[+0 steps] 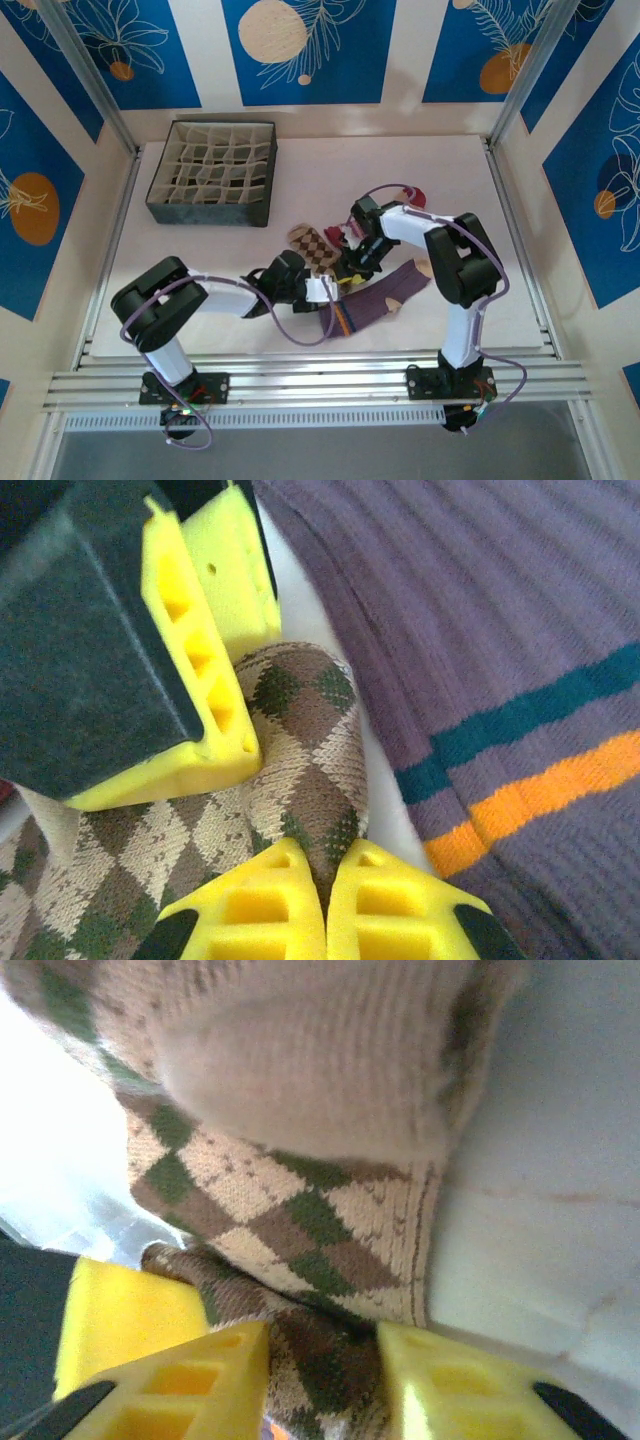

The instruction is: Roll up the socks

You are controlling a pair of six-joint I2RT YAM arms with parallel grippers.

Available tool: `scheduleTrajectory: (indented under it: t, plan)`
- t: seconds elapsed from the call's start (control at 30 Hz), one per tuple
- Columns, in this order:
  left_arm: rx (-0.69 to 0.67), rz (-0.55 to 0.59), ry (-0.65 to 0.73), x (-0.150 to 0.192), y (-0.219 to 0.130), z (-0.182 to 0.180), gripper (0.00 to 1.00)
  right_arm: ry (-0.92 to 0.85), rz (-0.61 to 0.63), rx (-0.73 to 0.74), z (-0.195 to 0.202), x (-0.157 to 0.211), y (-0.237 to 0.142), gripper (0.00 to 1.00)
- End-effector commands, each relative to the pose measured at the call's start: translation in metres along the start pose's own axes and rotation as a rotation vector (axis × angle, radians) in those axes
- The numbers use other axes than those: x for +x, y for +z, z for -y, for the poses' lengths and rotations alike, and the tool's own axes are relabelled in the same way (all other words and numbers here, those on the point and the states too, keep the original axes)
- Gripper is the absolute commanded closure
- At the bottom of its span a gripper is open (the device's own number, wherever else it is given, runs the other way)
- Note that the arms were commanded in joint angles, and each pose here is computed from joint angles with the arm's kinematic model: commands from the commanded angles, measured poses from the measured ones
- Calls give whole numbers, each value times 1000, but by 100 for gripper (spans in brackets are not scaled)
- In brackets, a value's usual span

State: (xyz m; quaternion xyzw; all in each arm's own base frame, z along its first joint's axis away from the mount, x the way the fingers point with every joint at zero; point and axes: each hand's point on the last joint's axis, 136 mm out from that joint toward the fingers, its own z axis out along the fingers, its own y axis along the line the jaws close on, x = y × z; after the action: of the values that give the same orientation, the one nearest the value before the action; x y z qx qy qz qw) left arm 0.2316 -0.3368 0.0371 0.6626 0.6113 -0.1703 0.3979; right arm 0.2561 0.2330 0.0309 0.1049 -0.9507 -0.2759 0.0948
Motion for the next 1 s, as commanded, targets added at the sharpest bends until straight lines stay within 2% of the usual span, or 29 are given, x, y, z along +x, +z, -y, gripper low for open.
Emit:
scheduleTrajectory:
  t: [0.0, 0.17, 0.43, 0.73, 0.97]
  plan:
    - [208, -19, -223, 8, -4, 27, 100, -15, 127, -43, -5, -10, -24, 64]
    - [340, -26, -452, 10, -6, 27, 100, -54, 212, -161, -20, -14, -36, 63]
    - [427, -41, -796, 19, -7, 10, 100, -94, 204, -285, -31, -10, -23, 62]
    - [421, -74, -1027, 44, -2, -1, 100, -75, 179, -298, -21, -7, -6, 62]
    - [408, -114, -1132, 60, 1, -2, 100, -71, 165, -325, -20, -6, 2, 62]
